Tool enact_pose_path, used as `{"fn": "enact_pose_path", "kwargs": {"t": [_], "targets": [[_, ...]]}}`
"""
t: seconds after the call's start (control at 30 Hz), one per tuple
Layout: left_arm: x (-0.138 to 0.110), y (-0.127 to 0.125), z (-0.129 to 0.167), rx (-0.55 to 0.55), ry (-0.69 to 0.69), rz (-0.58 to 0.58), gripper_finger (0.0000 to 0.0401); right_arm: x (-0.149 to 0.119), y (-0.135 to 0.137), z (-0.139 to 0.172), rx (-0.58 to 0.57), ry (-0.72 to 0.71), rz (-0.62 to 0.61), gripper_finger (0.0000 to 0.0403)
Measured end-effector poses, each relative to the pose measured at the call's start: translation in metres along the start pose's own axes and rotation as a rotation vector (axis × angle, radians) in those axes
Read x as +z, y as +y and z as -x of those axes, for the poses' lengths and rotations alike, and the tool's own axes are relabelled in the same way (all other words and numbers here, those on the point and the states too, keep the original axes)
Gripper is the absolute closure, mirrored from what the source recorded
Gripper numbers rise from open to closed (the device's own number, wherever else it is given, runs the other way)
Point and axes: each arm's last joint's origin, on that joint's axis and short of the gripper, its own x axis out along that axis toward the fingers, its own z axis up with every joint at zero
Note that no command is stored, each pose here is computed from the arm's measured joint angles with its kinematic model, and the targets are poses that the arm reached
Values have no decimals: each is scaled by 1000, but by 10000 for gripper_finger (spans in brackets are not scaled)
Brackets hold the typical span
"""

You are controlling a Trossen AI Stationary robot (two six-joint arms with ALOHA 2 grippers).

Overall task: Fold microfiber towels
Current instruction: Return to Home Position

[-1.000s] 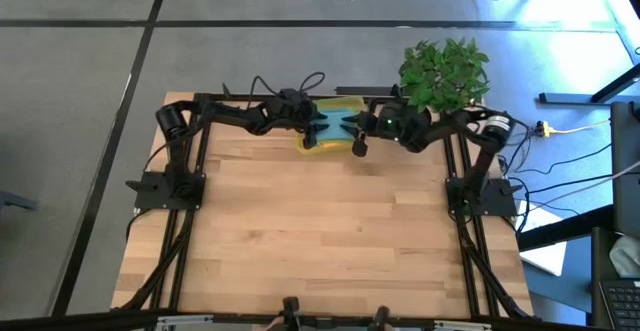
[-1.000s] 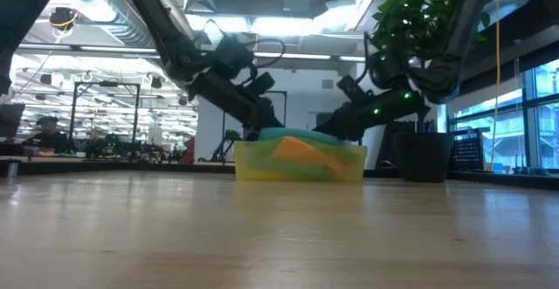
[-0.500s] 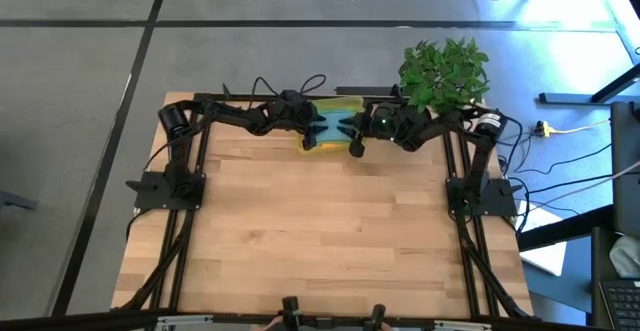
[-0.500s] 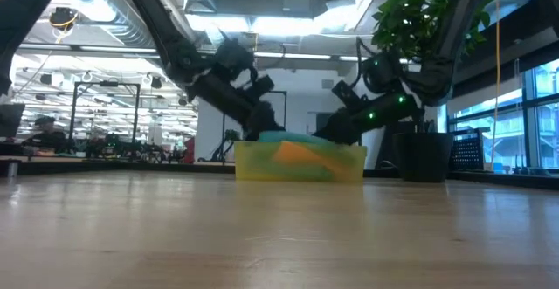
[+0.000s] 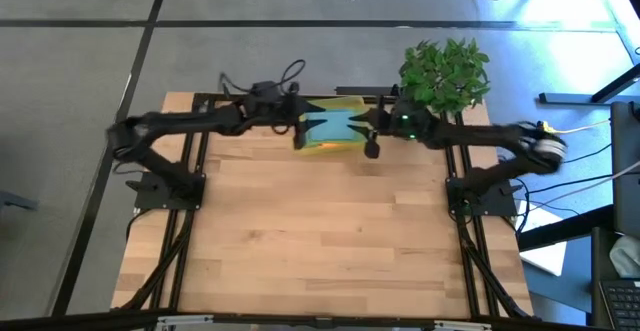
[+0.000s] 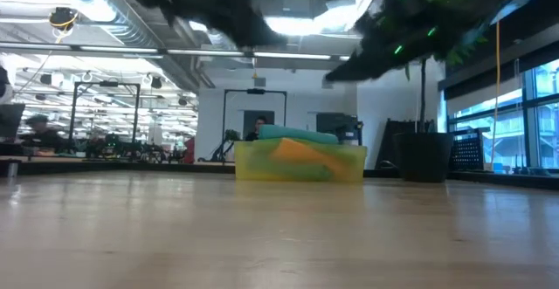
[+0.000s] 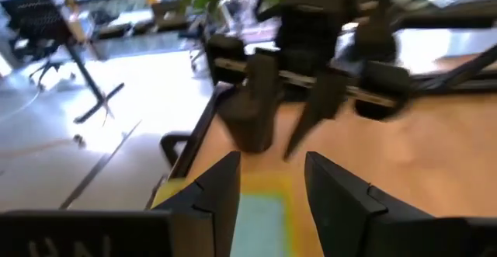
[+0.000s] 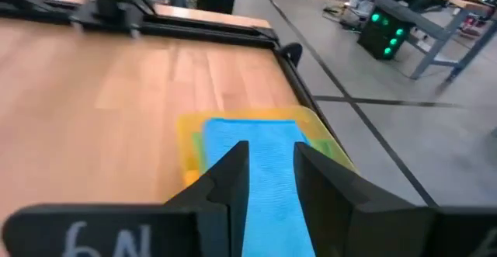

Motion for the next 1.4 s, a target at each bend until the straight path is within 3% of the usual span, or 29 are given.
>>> {"fn": "enact_pose_path", "kwargs": {"t": [0.17,0.27,0.47,0.73,0.83,0.93,1.1,1.4], "targets": [[46,-33,61,-87,-63,-25,277,32,18,62,35,-76,-3,298],[49,-54,94,-129,-137,-22,289,36,33,100,50,-199,-1,298],[14,-85,139,-120,-257,31,314,13,56,146,28,-331,-2,298],[-37,-100,186,-95,-354,99,325,-22,72,171,81,-437,12,298],[-54,-102,199,-89,-402,142,325,-30,73,177,36,-449,3,298],[-72,-104,205,-77,-425,175,325,-36,71,183,-31,-407,-34,298],[-102,-107,205,-76,-423,186,325,-52,73,187,-50,-283,-79,315],[-135,-110,198,-17,-310,192,325,-68,80,176,-22,-275,-63,395]]}}
